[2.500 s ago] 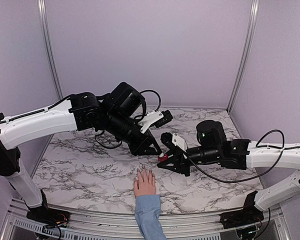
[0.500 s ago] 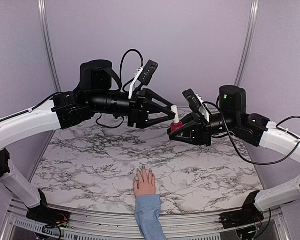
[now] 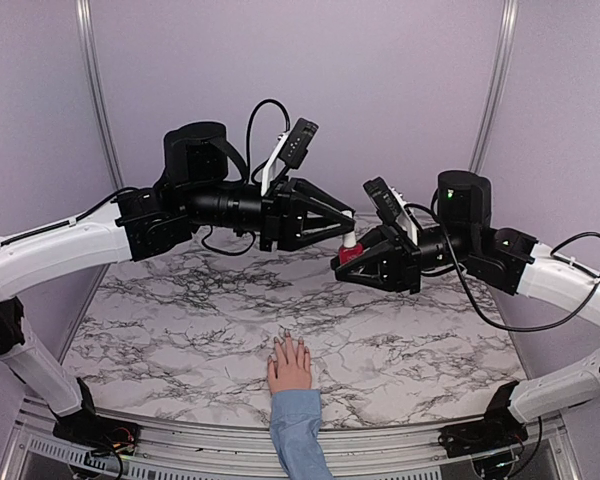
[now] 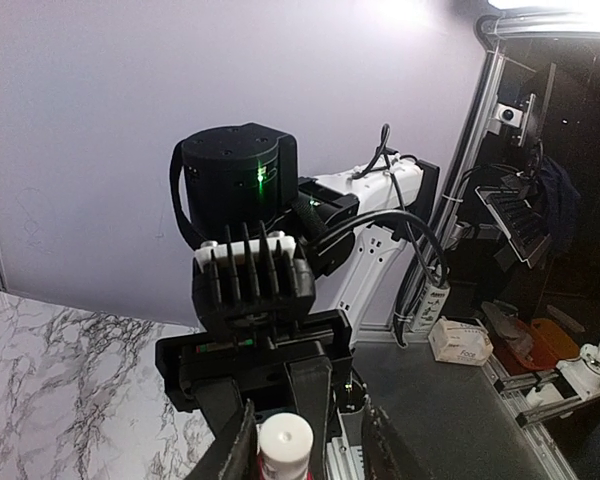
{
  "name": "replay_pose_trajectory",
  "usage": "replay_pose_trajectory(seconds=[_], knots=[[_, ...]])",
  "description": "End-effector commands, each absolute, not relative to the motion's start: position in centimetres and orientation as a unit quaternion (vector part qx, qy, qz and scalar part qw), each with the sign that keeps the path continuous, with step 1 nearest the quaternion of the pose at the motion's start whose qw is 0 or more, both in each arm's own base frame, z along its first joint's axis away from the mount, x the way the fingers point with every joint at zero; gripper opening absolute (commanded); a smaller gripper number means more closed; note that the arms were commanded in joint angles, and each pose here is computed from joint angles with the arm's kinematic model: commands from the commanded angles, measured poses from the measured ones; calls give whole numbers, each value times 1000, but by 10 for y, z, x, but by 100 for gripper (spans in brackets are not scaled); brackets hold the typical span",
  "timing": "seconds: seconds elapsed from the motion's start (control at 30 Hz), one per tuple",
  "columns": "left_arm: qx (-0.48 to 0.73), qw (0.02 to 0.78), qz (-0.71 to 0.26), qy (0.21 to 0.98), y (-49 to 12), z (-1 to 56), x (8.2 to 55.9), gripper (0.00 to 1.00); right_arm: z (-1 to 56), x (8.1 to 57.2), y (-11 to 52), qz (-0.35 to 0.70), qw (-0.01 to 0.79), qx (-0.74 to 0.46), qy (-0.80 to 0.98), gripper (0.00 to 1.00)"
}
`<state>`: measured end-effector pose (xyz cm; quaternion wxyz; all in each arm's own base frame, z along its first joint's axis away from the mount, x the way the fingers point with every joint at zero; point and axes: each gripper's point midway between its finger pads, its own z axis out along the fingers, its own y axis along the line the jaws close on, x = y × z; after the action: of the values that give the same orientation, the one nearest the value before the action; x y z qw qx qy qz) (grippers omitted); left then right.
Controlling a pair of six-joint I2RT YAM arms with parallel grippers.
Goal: Paint the nails
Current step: Unscrew the cap of the nail polish bottle.
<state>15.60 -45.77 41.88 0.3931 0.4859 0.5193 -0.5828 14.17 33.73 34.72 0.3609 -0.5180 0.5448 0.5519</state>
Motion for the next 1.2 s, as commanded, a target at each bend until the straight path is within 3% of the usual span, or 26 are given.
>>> replay_pose_trajectory(seconds=[0.0,0.37,1.17], knots=[[491,390,-593,505,-461,419,154,37,373,141,340,558,386,-521,518,0],[481,393,-588,519,-463,416,160,1,377,157,341,541,418,-493,538,0],[377,486,-481,624,-468,389,234,0,369,248,338,432,503,-394,637,0]])
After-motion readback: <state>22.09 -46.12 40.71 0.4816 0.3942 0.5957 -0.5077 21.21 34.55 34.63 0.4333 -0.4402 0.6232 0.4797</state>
